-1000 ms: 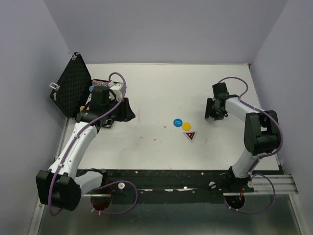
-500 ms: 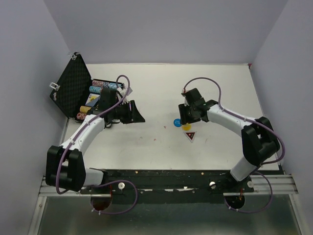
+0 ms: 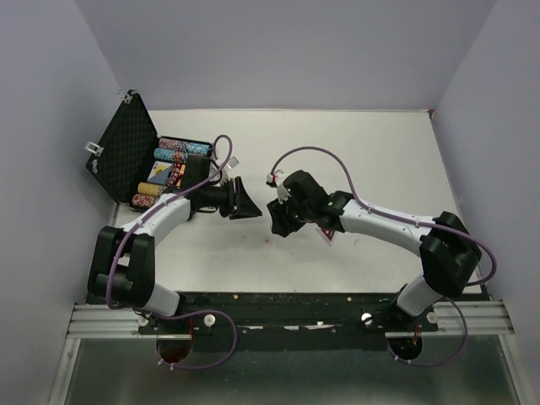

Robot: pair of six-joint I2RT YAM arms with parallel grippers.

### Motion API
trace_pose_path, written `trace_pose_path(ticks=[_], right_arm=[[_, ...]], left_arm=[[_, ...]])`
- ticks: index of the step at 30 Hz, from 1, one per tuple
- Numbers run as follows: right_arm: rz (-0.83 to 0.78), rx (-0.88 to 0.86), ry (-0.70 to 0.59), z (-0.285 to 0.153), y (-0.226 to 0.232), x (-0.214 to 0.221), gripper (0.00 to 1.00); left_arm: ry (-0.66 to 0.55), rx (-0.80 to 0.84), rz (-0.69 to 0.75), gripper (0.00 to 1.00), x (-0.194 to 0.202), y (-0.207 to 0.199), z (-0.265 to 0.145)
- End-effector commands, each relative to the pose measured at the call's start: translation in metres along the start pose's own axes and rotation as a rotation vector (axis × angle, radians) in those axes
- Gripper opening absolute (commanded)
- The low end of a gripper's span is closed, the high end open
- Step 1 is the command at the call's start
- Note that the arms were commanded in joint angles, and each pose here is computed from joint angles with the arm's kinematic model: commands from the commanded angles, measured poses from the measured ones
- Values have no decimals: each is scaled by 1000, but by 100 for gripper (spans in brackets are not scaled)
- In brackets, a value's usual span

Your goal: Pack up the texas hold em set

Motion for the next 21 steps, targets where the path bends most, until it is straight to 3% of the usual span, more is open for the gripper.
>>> trace_pose_path(ticks=[1, 13, 21], right_arm=[[-69, -76, -68, -8, 22, -14, 40], [-115, -114, -126, -22, 42, -25, 39], [-131, -109, -145, -25, 44, -28, 39]], left_arm=[[61, 73, -4, 51, 9, -7, 10], [125, 86, -15, 51, 20, -8, 21], [155, 120, -15, 41, 24, -13, 25]])
Point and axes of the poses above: each gripper's point midway between its finger pads, its own z axis out along the fingers, its own y axis along the line the jaws close on, x = y × z, the point moved 4 cm from there along -z, back along the fingers, and after that the axes turned 4 degrees about z, right-handed, at the moved point
